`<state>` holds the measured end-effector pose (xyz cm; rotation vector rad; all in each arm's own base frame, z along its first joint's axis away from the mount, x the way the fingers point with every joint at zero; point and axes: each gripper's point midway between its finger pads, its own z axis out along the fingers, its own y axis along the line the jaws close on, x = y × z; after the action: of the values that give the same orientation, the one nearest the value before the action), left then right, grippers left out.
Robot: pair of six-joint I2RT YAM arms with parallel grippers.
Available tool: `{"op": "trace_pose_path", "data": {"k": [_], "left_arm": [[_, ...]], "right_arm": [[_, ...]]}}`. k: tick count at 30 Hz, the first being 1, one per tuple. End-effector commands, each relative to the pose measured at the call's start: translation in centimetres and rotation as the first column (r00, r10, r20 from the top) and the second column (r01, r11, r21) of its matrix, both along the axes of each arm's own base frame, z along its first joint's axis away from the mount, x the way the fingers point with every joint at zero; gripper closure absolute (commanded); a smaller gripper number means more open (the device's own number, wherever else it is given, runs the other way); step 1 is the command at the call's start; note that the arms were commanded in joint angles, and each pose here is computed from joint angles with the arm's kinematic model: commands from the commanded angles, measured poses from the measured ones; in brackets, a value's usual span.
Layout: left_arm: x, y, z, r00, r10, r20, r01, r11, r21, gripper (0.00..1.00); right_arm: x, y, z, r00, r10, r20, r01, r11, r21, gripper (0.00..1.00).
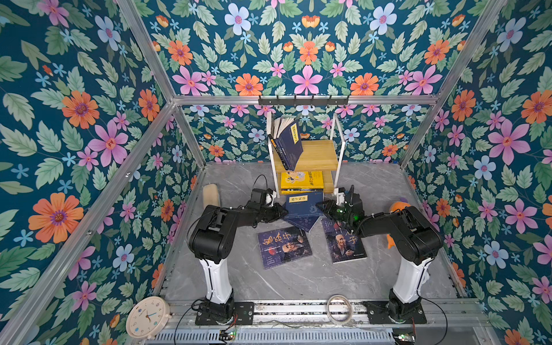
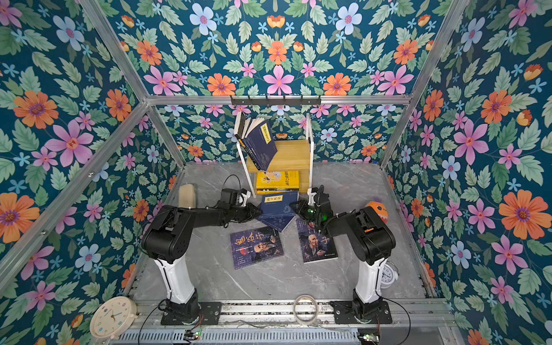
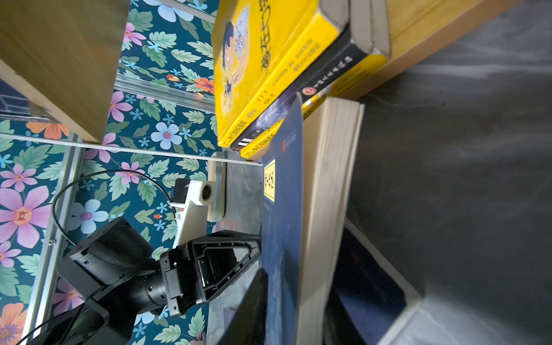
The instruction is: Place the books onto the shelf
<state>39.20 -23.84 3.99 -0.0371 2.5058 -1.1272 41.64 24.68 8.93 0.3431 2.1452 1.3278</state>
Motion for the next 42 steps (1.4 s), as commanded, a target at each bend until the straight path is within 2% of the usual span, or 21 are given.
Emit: {"op": "trace_pose_path", "data": {"k": [1, 3, 5, 8, 12, 18, 24, 28, 36, 42], "left_arm": [[-1.1, 0.2, -0.7, 0.999, -0.015, -0.04, 0.016, 1.0, 0.022, 0.74], [-1.2, 0.2, -0.6, 0.999, -0.013, -0.042, 0.014, 1.0, 0.023, 0.72], [-1.3, 0.4, -0.2, 0.999, -0.008, -0.034, 0.009, 1.0, 0.022, 0.64], [-1.4, 0.5, 1.2, 1.0, -0.007, 0.002, 0.007, 1.0, 0.022, 0.48], [-1.7, 1.1, 3.7, 0.997, -0.002, 0.075, 0.0, 1.0, 0.03, 0.32], [-2.2, 1.1, 7.4, 0.977, -0.041, 0.207, 0.039, 0.999, 0.016, 0.18], [-2.7, 0.9, 11.4, 0.914, -0.132, 0.384, 0.138, 0.99, 0.014, 0.02], [-2.9, 1.5, 13.8, 0.891, -0.133, 0.434, 0.174, 0.983, -0.056, 0.0], [-3.7, 3.9, 18.1, 0.834, -0.128, 0.537, 0.238, 0.961, -0.14, 0.02], [-4.6, 5.3, 20.6, 0.819, -0.075, 0.569, 0.244, 0.943, -0.227, 0.04]], "right_arm": [[-0.1, 0.6, 2.1, 0.997, 0.025, 0.078, -0.027, 0.999, 0.029, 0.84], [-0.5, 0.5, 2.3, 0.997, 0.02, 0.079, -0.023, 0.999, 0.037, 0.93], [-0.9, 0.3, 2.5, 0.997, 0.015, 0.08, -0.019, 0.999, 0.047, 1.0], [-2.0, -0.1, 2.7, 0.997, 0.001, 0.077, -0.005, 0.999, 0.05, 1.0], [-3.6, -1.0, 3.7, 0.996, -0.016, 0.086, 0.011, 0.998, 0.056, 1.0], [-6.2, -2.4, 6.7, 0.991, -0.045, 0.127, 0.036, 0.997, 0.068, 1.0], [-8.6, -2.6, 10.1, 0.98, -0.019, 0.198, 0.006, 0.998, 0.067, 1.0], [-9.6, -2.5, 12.6, 0.965, 0.003, 0.262, -0.031, 0.994, 0.1, 1.0], [-10.1, -2.1, 15.1, 0.942, 0.016, 0.335, -0.069, 0.987, 0.147, 1.0], [-9.8, -0.6, 17.3, 0.918, 0.038, 0.395, -0.121, 0.975, 0.188, 1.0]]}}
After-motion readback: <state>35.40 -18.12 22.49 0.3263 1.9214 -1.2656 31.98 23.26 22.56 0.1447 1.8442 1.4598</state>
